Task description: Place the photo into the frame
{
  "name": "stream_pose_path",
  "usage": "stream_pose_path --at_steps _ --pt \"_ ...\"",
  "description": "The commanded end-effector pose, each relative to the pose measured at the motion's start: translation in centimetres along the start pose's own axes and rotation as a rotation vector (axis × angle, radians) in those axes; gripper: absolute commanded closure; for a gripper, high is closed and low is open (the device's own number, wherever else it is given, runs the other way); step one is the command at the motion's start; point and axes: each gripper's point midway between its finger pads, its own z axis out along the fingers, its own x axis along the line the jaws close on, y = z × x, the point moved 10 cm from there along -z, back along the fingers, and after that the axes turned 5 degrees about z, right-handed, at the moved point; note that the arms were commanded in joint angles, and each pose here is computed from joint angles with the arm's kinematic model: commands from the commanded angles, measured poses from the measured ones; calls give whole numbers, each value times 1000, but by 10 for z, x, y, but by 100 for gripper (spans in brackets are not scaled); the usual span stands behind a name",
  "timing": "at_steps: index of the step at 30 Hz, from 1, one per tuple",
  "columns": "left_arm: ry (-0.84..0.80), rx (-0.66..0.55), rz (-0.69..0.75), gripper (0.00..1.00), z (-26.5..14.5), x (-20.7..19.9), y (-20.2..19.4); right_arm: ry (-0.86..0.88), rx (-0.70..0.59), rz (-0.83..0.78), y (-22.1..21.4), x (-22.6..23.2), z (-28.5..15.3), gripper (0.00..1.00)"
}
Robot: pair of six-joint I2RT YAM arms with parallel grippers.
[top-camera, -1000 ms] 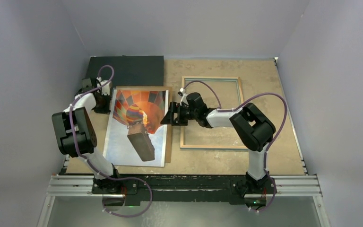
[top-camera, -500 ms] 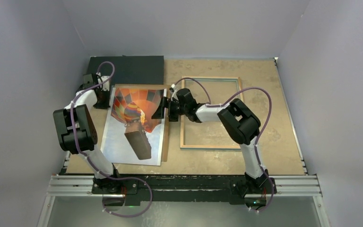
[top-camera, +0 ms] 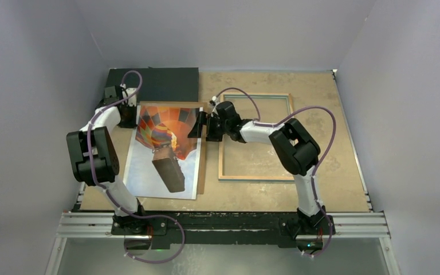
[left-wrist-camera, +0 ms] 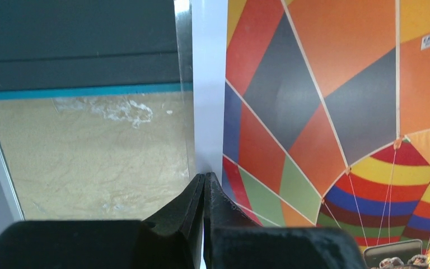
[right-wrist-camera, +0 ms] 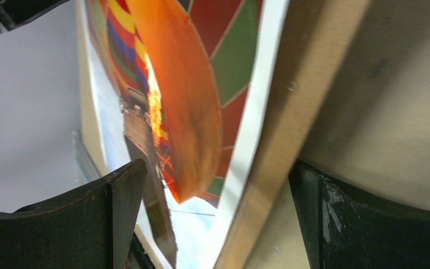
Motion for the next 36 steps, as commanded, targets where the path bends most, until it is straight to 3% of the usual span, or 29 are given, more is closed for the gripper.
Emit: stream_pose_path --at_steps 1,11,24,31,36 --pt "14 -24 10 100 -15 0 -4 -182 -34 -88 3 -1 -30 1" --pt "17 -14 36 100 -36 10 -9 -150 -20 -120 -38 14 -71 6" --pt "12 177 160 100 -35 7 -81 20 326 -169 -114 30 -98 19" --pt "18 173 157 100 -31 3 -96 130 491 -143 -161 27 -102 19" --pt "33 164 165 100 -37 1 -101 104 520 -130 -179 21 -102 17"
